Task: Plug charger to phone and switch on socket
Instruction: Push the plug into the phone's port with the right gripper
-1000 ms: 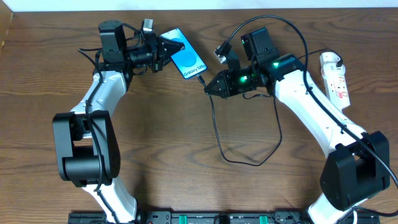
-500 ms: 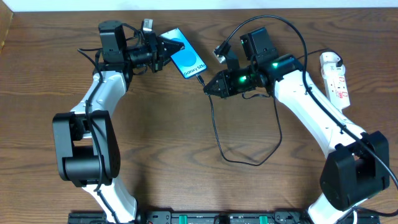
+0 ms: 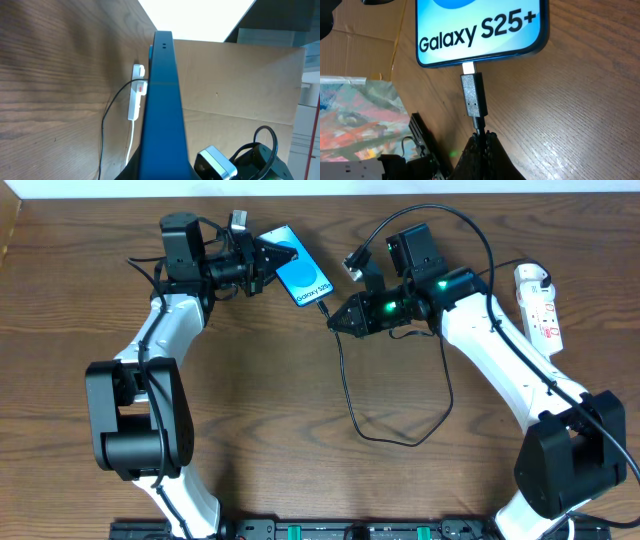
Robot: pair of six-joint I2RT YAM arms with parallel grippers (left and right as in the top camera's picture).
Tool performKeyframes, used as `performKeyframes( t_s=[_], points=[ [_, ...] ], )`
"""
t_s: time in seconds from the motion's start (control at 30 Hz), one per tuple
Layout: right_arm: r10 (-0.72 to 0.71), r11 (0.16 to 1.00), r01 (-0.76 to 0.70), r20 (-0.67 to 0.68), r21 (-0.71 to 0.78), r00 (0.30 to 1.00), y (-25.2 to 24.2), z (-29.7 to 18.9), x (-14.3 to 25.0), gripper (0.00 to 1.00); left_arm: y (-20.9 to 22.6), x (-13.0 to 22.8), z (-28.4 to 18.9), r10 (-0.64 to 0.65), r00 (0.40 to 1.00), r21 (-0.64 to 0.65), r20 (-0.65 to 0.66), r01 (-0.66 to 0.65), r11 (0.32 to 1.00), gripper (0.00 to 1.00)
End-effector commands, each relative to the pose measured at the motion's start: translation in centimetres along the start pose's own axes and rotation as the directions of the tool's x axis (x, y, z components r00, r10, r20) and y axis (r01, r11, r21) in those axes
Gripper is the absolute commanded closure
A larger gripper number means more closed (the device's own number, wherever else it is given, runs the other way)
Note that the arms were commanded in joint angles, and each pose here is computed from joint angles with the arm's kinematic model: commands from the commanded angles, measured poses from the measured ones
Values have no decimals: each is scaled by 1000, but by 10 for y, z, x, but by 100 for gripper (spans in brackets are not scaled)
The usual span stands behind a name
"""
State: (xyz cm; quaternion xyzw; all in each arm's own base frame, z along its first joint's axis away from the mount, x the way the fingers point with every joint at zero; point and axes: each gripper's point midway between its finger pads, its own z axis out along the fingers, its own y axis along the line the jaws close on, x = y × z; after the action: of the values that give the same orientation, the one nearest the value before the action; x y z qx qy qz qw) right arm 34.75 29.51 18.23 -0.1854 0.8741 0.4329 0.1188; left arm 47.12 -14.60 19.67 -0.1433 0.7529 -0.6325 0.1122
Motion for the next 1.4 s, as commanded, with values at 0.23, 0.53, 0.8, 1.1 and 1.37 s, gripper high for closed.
performKeyframes(
  t_s=[0.23, 0.53, 0.8, 1.1, 1.37],
  points=[
    [-58, 998, 59, 88, 2, 994, 7, -10, -21, 99, -17, 16, 6, 50, 997, 34, -63, -48, 998, 93],
    [-86, 996, 84, 123, 17, 989, 7, -11, -30, 99, -18, 23, 13, 54, 995, 35, -82, -51, 998, 92],
    [-92, 996, 89, 145, 27, 985, 6, -12, -36, 99, -20, 32, 20, 69, 991, 44, -117, -64, 997, 93],
    [-77, 997, 72, 176, 38, 981, 5, -13, -43, 99, -23, 44, 26, 119, 980, 68, -163, -109, 992, 93],
    [-36, 999, 30, 207, 32, 978, 6, -14, -51, 99, -25, 52, 34, 163, 970, 77, -183, -151, 985, 92]
  ],
)
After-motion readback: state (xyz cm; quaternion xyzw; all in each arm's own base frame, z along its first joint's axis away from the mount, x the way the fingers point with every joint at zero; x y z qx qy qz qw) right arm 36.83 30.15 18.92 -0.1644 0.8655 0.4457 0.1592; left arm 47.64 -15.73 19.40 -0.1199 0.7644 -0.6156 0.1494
